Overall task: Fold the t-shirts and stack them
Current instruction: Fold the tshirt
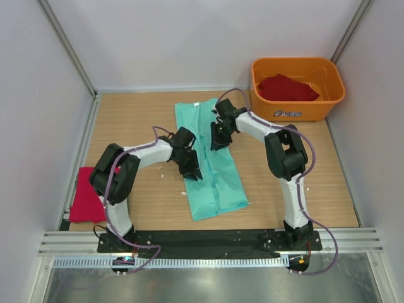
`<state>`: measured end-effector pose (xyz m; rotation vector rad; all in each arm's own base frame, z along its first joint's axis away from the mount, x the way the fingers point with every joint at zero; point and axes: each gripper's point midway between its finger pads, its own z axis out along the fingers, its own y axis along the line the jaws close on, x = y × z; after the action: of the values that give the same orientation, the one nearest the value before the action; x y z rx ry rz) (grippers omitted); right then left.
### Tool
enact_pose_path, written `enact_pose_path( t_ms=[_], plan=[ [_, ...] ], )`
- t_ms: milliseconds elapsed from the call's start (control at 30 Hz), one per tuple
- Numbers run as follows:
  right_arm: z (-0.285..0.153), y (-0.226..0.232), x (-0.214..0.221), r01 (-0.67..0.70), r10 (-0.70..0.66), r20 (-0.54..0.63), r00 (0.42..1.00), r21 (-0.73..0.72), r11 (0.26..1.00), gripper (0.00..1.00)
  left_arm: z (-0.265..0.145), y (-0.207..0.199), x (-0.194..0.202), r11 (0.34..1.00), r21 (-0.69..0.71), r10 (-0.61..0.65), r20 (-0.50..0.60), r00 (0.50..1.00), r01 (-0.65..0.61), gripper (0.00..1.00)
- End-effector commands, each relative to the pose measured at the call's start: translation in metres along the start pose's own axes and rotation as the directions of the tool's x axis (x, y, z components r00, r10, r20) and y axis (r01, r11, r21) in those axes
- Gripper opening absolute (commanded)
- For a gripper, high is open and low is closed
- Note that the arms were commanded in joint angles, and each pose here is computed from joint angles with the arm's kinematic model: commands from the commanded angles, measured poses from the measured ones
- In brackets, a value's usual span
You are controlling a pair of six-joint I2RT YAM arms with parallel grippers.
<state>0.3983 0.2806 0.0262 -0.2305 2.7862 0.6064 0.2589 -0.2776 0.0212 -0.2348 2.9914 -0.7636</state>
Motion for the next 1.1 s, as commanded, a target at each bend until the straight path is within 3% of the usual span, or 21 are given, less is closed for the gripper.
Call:
enact_pose_path(
  t_ms=[0, 33, 100, 133, 233, 367, 433, 467, 500, 567, 1067],
  plan=[
    [-0.053, 0.000, -0.012, 0.029, -0.033, 0.046, 0.998, 0.088, 0.996, 0.31, -0.031, -0.002, -0.014, 0.997, -0.059, 0.063, 0.106, 0.992, -0.057, 0.29],
    [-0.065, -0.003, 0.002, 0.031, -0.033, 0.018, 0.999, 0.115, 0.993, 0.39, -0.038, -0.001, -0.011, 0.995, -0.072, 0.073, 0.102, 0.992, -0.066, 0.30],
    [-0.085, -0.006, 0.012, 0.053, -0.059, 0.034, 0.998, 0.160, 0.986, 0.99, -0.055, -0.006, -0.010, 0.994, -0.061, 0.102, 0.123, 0.987, -0.095, 0.31],
    [-0.113, -0.004, 0.011, 0.058, -0.077, 0.096, 0.992, 0.184, 0.981, 1.00, -0.060, -0.006, -0.008, 0.993, -0.067, 0.108, 0.127, 0.986, -0.100, 0.31],
    [-0.125, -0.014, 0.036, 0.024, -0.043, 0.109, 0.993, 0.170, 0.985, 1.00, -0.070, -0.006, -0.004, 0.992, -0.052, 0.123, 0.151, 0.981, -0.117, 0.35],
    [-0.124, 0.007, 0.086, -0.060, 0.065, 0.035, 0.997, -0.111, 0.992, 1.00, -0.060, -0.008, 0.004, 0.992, -0.016, 0.126, 0.091, 0.988, -0.125, 0.31],
    [-0.112, 0.006, 0.109, -0.115, 0.114, -0.019, 0.993, -0.146, 0.983, 0.80, -0.053, -0.009, 0.002, 0.994, -0.009, 0.108, 0.087, 0.990, -0.107, 0.30],
    [-0.113, 0.013, 0.116, -0.128, 0.123, -0.040, 0.992, -0.194, 0.973, 0.16, -0.051, -0.010, 0.002, 0.995, -0.002, 0.101, 0.085, 0.991, -0.101, 0.28],
    [-0.111, 0.020, 0.117, -0.139, 0.135, -0.029, 0.990, -0.224, 0.965, 0.06, -0.050, -0.011, 0.001, 0.996, 0.006, 0.087, 0.090, 0.992, -0.088, 0.27],
    [-0.105, 0.022, 0.134, -0.152, 0.143, -0.055, 0.988, -0.239, 0.959, 0.02, -0.047, -0.010, 0.003, 0.997, 0.009, 0.075, 0.083, 0.994, -0.076, 0.26],
    [-0.048, 0.017, 0.179, -0.120, 0.088, -0.168, 0.982, -0.192, 0.974, 0.02, -0.048, 0.007, 0.031, 1.000, 0.006, 0.024, 0.071, 0.997, -0.024, 0.24]
  ],
)
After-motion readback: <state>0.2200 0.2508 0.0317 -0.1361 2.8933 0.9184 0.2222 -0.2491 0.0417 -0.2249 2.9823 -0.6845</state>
